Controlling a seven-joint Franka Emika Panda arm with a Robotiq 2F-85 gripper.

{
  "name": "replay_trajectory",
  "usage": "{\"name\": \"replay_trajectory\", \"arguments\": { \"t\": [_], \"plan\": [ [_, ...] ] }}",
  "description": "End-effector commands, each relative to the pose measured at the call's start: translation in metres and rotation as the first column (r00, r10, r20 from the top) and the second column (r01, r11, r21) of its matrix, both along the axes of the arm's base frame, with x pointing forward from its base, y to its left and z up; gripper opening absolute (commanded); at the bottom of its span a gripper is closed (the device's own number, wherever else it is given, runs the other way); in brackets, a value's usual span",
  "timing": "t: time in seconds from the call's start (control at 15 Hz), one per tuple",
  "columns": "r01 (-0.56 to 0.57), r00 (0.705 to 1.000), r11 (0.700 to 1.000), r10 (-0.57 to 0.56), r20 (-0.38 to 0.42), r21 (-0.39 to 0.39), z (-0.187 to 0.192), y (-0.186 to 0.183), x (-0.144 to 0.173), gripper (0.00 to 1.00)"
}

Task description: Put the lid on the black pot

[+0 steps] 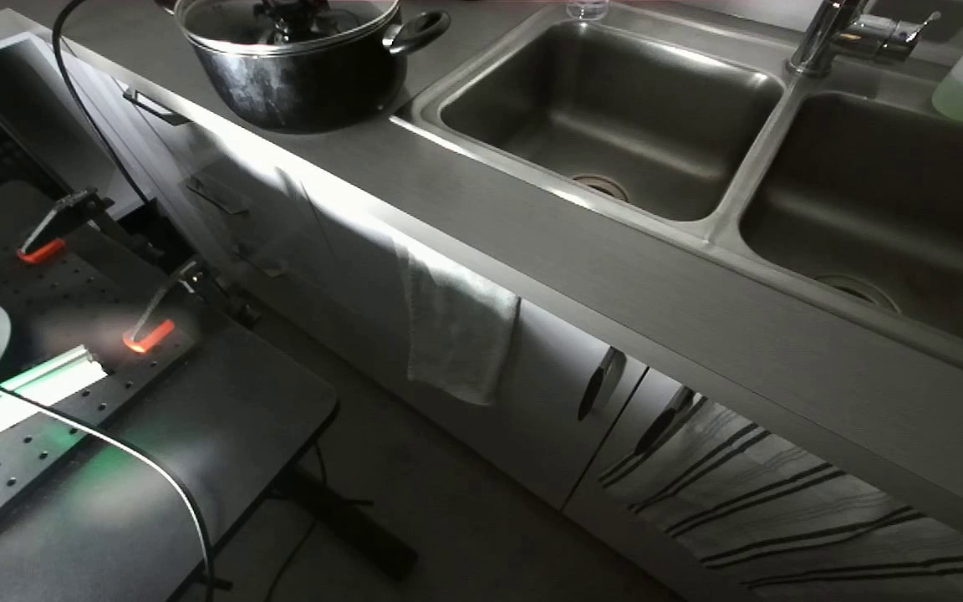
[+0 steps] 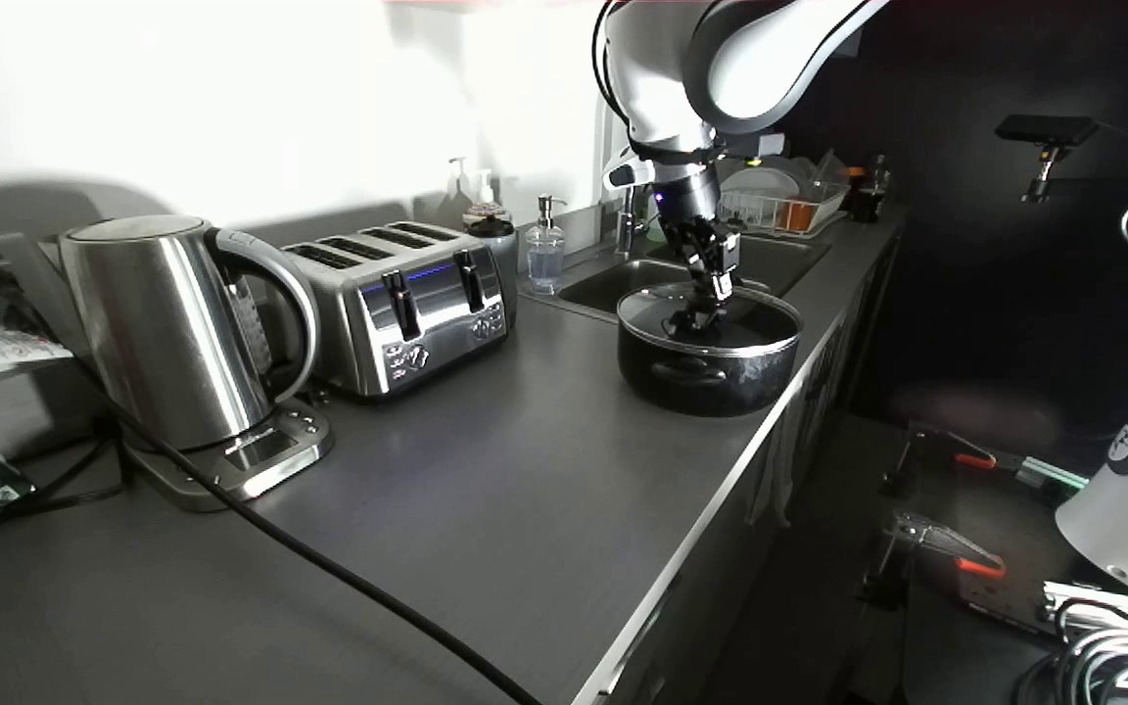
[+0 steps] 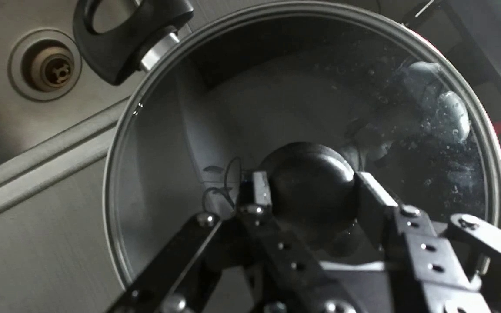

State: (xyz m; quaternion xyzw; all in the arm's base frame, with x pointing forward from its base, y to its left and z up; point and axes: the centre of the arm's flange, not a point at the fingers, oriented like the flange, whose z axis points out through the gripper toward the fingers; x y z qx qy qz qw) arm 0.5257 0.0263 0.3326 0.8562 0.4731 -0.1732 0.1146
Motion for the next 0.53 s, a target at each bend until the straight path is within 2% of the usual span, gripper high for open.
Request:
{"name": "replay_trajectory", "arguments": {
  "t": [0.0, 0.33, 0.4, 0.47],
  "plan": [
    [0.022, 1.0, 1.0, -0.022, -0.008, 0.004, 0.0089, 0.0047, 0.0124, 0.25],
    [0.021, 1.0, 1.0, -0.021, -0.018, 0.001, 0.0092, 0.0068, 0.013, 0.25],
    [0.021, 1.0, 1.0, -0.021, -0.018, 0.001, 0.0097, 0.0071, 0.0126, 0.46],
    [0.02, 1.0, 1.0, -0.02, -0.018, 0.004, 0.0109, 0.0074, 0.0112, 0.75]
  ]
}}
